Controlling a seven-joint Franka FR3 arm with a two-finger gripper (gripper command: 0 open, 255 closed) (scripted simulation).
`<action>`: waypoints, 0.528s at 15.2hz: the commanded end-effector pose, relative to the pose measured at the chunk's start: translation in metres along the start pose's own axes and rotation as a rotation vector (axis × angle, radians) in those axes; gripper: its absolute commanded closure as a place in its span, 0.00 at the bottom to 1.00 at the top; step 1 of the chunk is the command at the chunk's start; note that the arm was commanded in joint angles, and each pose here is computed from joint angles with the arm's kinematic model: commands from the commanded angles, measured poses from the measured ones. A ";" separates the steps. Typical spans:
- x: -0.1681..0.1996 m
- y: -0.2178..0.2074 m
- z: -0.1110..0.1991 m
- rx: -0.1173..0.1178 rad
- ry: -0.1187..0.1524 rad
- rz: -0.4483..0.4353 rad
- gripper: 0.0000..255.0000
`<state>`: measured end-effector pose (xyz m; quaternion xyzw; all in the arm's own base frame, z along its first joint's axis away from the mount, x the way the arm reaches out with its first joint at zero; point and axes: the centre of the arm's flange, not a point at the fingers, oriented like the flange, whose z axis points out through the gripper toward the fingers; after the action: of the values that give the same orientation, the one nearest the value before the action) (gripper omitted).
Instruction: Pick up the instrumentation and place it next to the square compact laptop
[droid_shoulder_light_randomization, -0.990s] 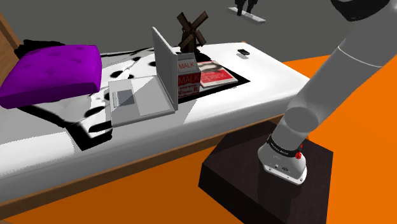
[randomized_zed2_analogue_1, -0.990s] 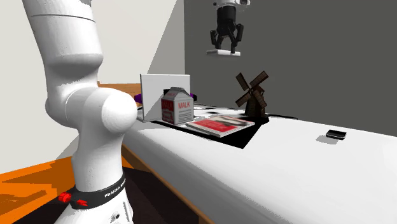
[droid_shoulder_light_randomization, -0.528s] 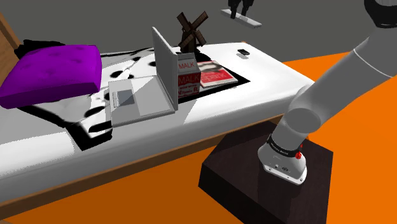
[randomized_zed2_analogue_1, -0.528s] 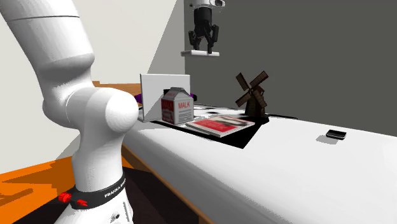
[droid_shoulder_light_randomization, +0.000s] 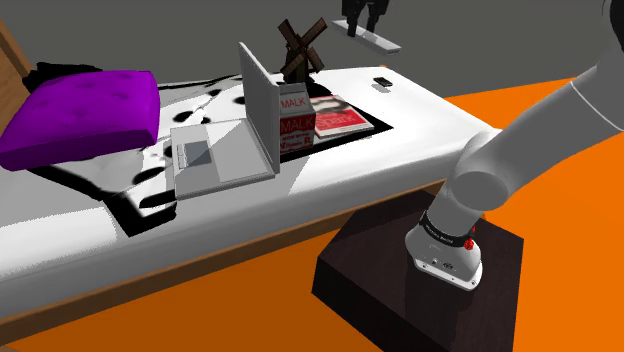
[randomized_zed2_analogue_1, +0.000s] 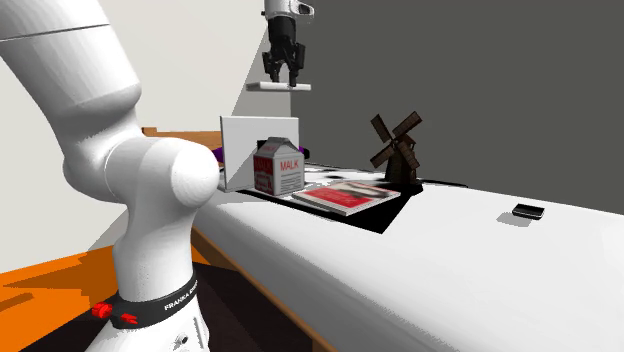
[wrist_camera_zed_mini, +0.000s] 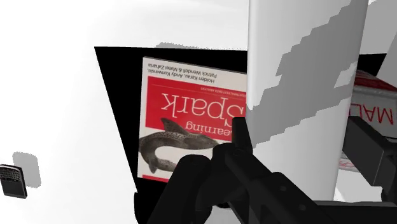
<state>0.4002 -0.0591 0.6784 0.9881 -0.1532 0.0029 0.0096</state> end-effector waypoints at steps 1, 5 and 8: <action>-0.011 -0.025 -0.002 0.000 0.000 0.002 1.00; -0.033 -0.073 -0.003 0.000 0.000 0.002 1.00; -0.050 -0.109 -0.004 0.000 0.000 0.002 1.00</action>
<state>0.3892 0.0460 0.6787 0.9881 -0.1533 0.0030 0.0097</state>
